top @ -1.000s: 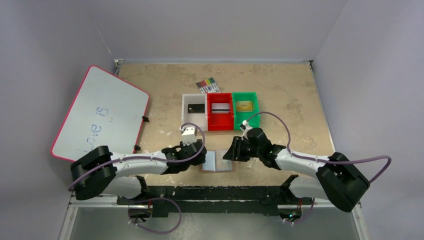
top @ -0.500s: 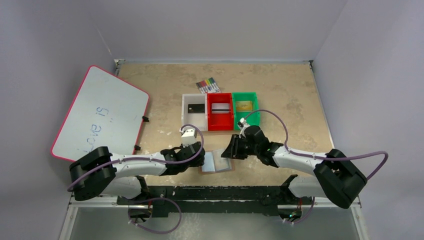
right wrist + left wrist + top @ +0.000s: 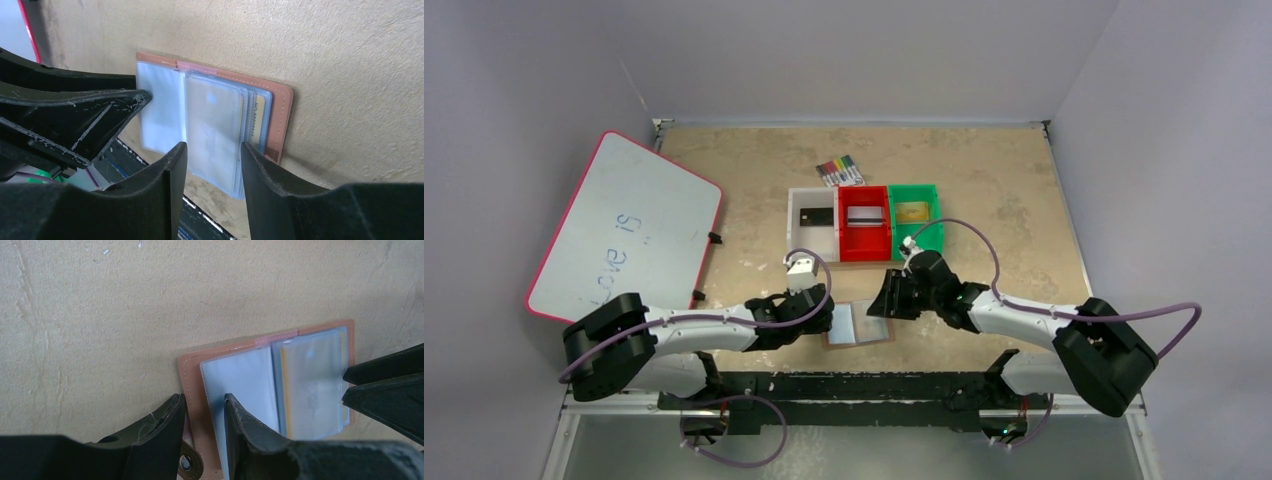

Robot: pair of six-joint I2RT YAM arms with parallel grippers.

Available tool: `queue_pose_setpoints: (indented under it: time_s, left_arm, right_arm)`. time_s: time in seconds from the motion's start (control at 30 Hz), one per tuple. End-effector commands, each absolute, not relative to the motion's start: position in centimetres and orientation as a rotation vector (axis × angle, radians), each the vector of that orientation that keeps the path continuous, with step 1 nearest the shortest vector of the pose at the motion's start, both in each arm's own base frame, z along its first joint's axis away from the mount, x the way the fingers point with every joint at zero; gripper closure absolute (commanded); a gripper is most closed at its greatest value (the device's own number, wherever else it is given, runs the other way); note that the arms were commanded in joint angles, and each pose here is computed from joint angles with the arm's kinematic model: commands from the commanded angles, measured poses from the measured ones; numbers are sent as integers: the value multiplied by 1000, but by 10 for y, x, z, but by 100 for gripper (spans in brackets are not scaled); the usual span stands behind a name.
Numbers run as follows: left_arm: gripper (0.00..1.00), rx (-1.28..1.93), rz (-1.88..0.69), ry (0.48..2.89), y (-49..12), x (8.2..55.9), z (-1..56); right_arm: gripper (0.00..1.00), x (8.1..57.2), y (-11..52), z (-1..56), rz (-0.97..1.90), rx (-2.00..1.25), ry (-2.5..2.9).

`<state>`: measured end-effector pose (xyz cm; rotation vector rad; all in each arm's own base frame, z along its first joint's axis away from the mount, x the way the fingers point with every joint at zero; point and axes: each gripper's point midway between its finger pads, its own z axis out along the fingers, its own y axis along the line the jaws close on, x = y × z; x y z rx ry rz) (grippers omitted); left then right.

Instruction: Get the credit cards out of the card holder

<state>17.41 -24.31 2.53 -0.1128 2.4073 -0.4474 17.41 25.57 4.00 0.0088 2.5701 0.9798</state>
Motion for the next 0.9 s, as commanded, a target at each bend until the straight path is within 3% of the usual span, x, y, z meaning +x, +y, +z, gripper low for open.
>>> queue_pose_setpoints:
  time_s: [0.0,0.63,0.87]
  left_arm:
    - [66,-138,-491,2392,-249,175,30]
    - [67,-139,-496,2390,-251,176,33]
    - [68,-138,-500,2388,-252,176,33]
  right_arm:
    - [53,179,268,57,1037,-45,2519]
    - [54,181,269,35,961,-37,2577]
    - [55,174,294,54,1167,-117,2521]
